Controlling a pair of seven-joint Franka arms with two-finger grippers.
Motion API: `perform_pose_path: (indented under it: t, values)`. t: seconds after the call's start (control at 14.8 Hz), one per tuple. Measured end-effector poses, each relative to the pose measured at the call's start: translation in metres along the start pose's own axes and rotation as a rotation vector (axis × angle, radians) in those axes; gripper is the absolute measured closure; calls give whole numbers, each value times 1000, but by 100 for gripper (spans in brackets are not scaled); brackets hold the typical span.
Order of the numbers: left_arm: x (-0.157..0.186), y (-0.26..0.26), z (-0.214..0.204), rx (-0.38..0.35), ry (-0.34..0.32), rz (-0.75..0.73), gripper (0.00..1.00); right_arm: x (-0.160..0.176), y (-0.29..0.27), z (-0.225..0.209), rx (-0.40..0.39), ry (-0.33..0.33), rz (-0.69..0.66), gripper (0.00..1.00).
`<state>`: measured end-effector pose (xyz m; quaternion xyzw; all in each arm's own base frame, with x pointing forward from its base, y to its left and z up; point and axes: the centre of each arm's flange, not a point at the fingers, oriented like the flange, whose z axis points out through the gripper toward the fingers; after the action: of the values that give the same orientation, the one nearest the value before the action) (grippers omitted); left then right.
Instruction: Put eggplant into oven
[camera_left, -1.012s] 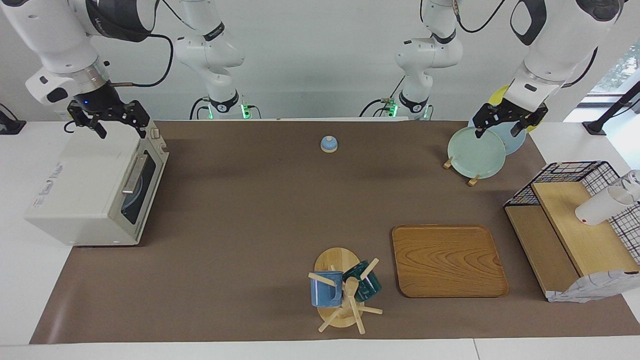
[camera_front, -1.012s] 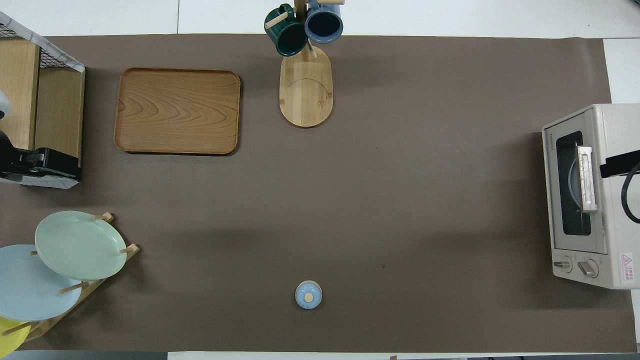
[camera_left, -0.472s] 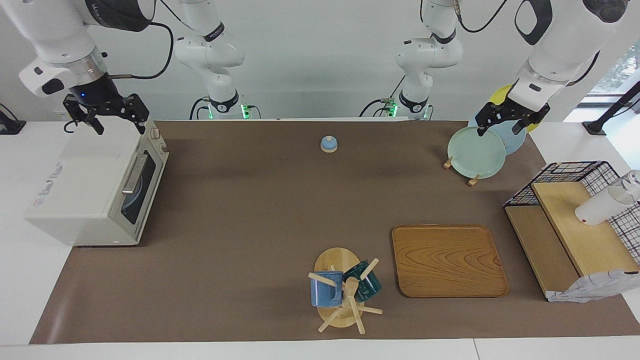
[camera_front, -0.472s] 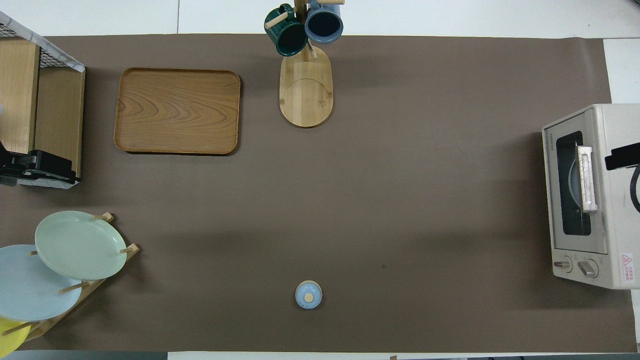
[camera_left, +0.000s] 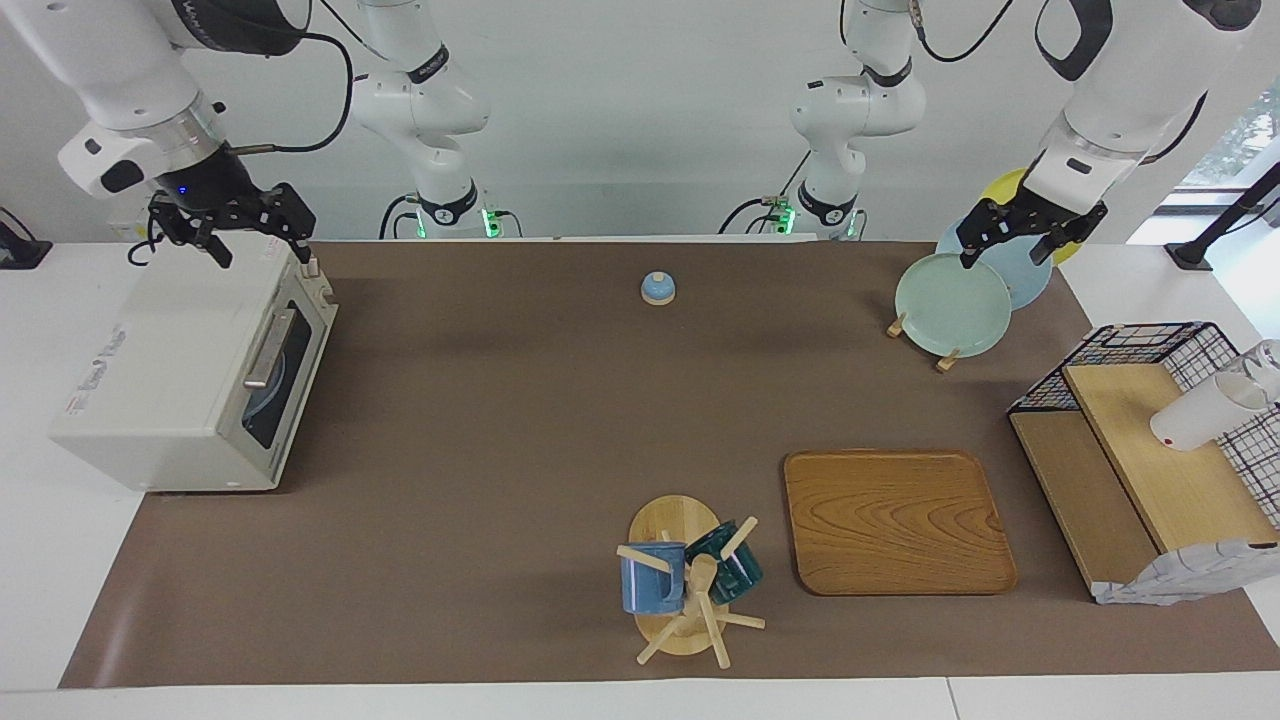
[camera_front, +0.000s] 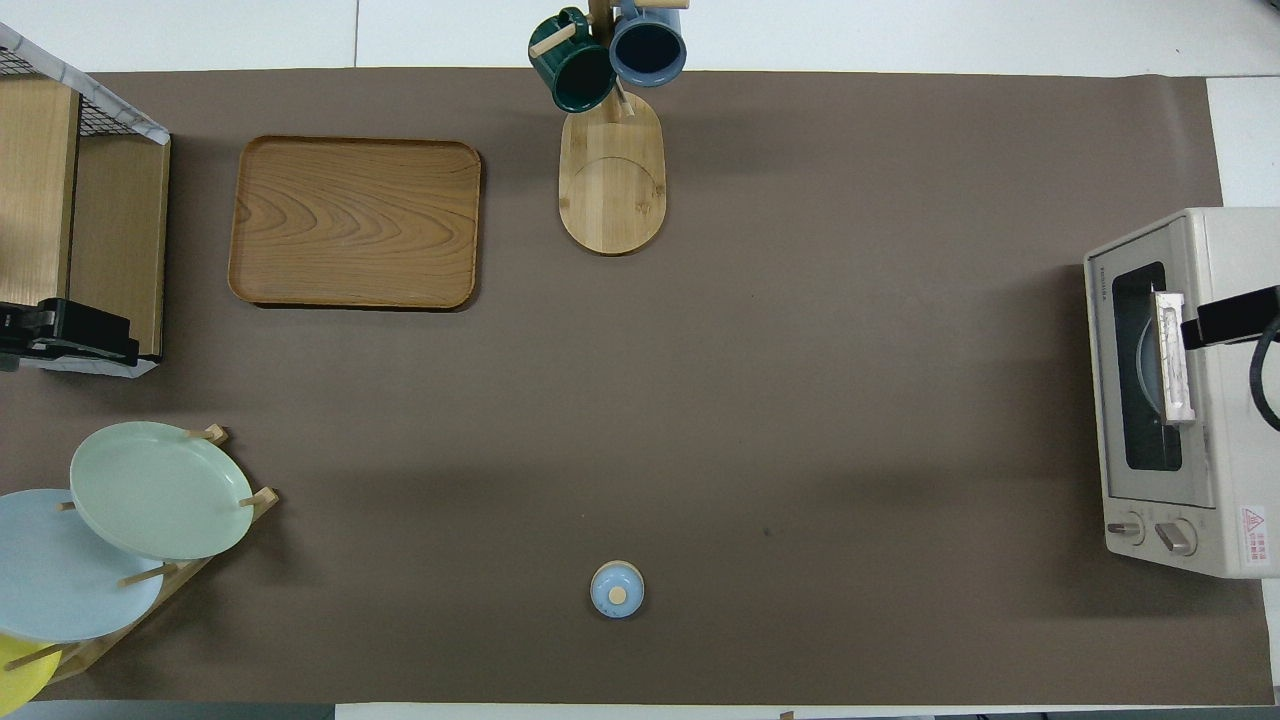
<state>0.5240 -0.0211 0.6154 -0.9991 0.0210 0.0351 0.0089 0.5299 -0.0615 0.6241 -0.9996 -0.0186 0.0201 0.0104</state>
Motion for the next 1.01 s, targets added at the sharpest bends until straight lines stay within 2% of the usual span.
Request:
perform_pose_path:
  t: [0.54,1.01]
  values:
    - [0,3,-2,-34,11,0,0,6,-8,8,1,-18,-15,0]
    - [1,3,-2,-36,17,-1,0,5,-7,8,0,-18,-14,0]
